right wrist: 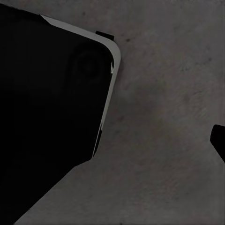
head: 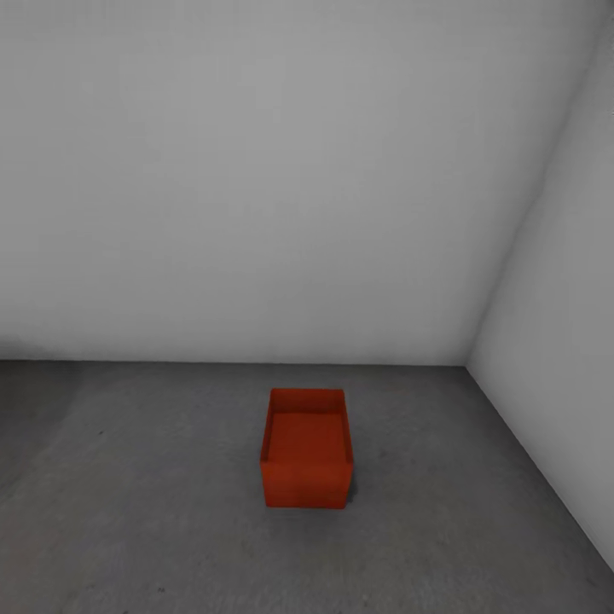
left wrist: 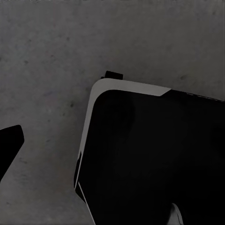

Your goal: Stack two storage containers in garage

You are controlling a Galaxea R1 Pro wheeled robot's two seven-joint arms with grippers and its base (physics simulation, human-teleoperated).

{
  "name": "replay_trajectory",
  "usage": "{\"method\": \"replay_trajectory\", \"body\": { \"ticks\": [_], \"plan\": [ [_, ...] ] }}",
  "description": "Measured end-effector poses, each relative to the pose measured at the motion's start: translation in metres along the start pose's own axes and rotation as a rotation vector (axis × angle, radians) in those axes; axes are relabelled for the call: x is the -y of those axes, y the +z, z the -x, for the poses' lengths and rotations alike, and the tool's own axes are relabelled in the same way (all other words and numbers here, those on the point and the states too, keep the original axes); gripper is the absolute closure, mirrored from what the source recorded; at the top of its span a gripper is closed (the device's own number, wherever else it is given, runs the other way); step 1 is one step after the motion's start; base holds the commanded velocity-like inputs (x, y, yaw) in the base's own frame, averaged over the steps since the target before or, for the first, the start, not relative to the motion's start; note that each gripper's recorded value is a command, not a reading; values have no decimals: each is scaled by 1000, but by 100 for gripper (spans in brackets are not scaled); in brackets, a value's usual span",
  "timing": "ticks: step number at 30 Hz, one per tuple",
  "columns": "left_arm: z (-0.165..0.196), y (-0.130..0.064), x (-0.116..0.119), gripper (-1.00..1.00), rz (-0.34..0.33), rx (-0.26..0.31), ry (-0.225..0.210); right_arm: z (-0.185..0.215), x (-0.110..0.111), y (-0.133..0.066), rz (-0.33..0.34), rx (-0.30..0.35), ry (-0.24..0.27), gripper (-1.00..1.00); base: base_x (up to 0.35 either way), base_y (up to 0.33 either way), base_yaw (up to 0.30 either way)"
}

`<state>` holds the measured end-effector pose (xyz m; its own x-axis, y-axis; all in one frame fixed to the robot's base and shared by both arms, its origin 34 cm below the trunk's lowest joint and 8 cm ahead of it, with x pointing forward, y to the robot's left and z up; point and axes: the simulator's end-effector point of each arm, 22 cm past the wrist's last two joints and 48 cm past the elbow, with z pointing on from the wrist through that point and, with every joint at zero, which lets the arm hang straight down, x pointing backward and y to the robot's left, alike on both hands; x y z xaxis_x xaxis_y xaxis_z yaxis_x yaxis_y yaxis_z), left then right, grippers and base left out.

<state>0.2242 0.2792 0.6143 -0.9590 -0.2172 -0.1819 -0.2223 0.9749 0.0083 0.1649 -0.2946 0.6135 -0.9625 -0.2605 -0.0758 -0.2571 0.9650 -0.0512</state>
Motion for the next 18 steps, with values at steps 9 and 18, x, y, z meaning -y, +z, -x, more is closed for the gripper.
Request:
{"method": "replay_trajectory", "body": {
  "ticks": [9, 18],
  "plan": [
    [0, 0, 0, -100, 0, 1, 0, 0, 1, 0, -6, -2, -4, -100, 0, 0, 0],
    [0, 0, 0, -100, 0, 1, 0, 1, -2, 0, -1, 0, -11, -100, 0, 0, 0]
  ]
}}
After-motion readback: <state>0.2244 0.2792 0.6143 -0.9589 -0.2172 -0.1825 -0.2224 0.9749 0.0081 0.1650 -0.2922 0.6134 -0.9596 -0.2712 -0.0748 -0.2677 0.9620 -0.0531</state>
